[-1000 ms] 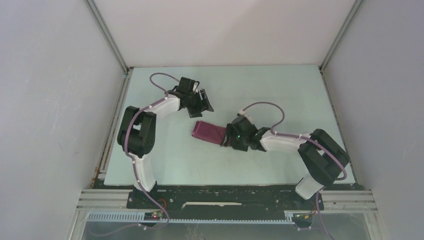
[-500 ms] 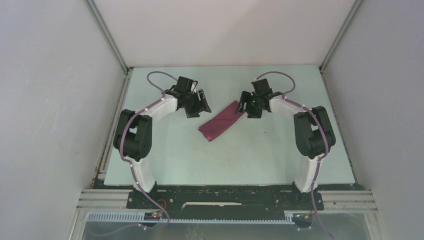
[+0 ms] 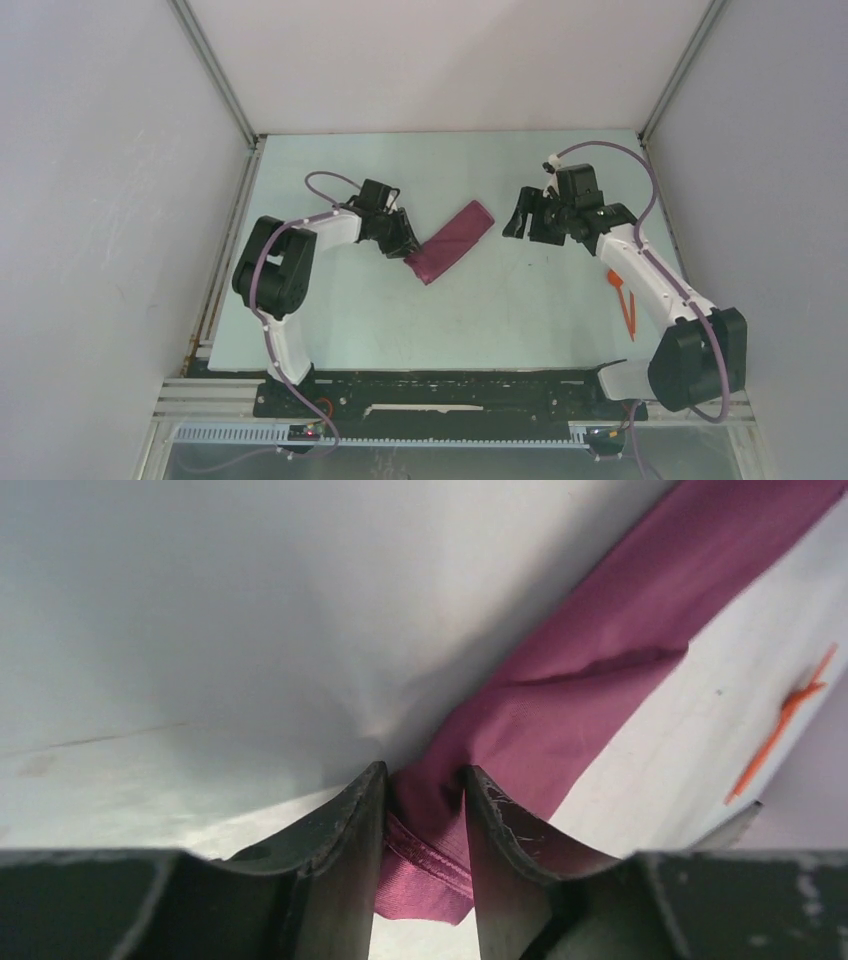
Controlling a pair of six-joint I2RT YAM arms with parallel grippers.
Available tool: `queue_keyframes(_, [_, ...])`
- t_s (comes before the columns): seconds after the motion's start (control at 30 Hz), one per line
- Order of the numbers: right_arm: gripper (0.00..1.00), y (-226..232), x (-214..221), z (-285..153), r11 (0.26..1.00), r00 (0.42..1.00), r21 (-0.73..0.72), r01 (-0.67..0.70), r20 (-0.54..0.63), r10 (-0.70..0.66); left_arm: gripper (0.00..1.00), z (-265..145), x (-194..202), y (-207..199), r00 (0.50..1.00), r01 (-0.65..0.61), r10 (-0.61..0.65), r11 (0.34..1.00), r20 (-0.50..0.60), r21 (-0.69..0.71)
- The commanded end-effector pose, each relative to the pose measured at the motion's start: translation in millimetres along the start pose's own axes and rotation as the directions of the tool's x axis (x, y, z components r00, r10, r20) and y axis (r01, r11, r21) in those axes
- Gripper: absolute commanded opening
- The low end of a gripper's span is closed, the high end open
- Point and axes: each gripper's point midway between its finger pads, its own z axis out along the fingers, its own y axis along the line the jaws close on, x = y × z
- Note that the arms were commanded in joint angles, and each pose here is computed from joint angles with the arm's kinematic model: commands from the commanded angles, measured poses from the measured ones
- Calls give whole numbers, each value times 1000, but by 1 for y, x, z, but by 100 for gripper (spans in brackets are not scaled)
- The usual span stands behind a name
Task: Fold the napkin into a case and place the utensils inside
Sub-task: Rotate the smaller rectangle-folded napkin at the center of the board, then move the smaller rectangle folded napkin to the corner of the board.
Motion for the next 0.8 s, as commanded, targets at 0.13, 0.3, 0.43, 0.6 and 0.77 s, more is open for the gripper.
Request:
queue_keyframes(0.13, [77,-14,14,22,999,997,-12,-52,-56,51,40,33,81,-95,986,139,-109,957,-130,254])
queue_keyframes(0.3, [77,-12,8,32,988,991,-105,-114,-84,105,42,44,136,-167,964,152,-53,912,-260,380])
queue_keyframes(0.43, [77,9,2,46,954,987,-264,-141,-116,114,43,39,133,-157,974,135,-59,925,-217,356])
queue_keyframes(0.6, [78,45,-12,64,829,972,-511,-225,-180,153,54,9,116,-120,989,111,-70,935,-132,336])
queue_keyframes(0.77, [84,67,-15,101,740,953,-611,-280,-270,137,61,-23,107,-96,995,95,-84,937,-48,335])
